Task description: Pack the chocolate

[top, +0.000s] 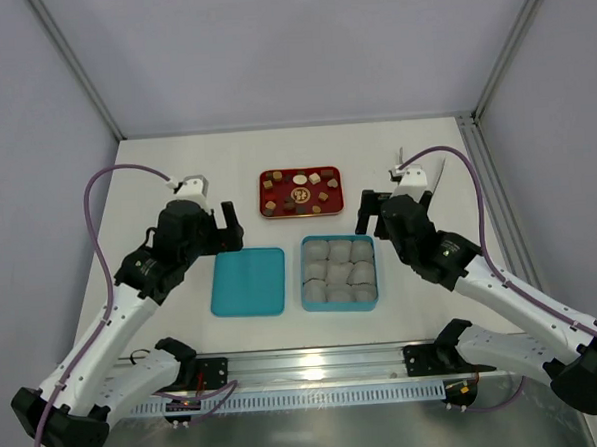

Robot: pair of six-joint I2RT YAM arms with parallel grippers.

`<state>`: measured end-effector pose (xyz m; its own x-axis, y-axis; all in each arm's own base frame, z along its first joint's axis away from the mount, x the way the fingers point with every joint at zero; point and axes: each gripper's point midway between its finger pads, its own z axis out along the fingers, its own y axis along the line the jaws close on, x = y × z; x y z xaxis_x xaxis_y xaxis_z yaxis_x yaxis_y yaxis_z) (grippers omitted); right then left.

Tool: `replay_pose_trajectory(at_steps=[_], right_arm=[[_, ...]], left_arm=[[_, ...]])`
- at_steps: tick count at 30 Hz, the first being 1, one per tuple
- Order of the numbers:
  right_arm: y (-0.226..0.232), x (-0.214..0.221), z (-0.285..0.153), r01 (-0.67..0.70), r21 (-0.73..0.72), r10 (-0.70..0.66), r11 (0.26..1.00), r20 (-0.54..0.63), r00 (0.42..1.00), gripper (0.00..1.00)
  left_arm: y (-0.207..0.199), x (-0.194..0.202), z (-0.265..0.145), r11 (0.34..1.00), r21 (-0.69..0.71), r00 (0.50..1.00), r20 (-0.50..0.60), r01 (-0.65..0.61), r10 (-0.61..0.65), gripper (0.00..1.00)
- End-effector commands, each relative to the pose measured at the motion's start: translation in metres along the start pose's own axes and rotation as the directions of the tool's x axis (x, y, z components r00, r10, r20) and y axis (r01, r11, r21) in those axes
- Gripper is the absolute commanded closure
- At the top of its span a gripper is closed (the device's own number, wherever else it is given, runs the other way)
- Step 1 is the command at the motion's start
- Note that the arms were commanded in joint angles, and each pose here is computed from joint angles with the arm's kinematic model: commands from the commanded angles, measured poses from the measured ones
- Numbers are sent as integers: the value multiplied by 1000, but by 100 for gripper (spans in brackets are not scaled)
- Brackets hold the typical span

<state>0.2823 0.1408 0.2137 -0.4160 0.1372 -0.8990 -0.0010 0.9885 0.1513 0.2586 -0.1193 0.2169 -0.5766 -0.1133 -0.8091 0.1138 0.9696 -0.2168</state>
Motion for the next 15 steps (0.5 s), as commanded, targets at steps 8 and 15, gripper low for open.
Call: replay_pose_trajectory(at_steps=[8, 15], right_arm=[[3, -25, 4, 39, 17, -39, 999, -17, 999, 0], [-61, -40, 59, -37, 109, 51, 993, -129, 990, 0]], left_arm=[[-13, -14, -5, 999, 52, 1000, 20, -5, 4, 0], [-19, -13, -8, 996, 90, 1000, 10, -9, 9, 0]])
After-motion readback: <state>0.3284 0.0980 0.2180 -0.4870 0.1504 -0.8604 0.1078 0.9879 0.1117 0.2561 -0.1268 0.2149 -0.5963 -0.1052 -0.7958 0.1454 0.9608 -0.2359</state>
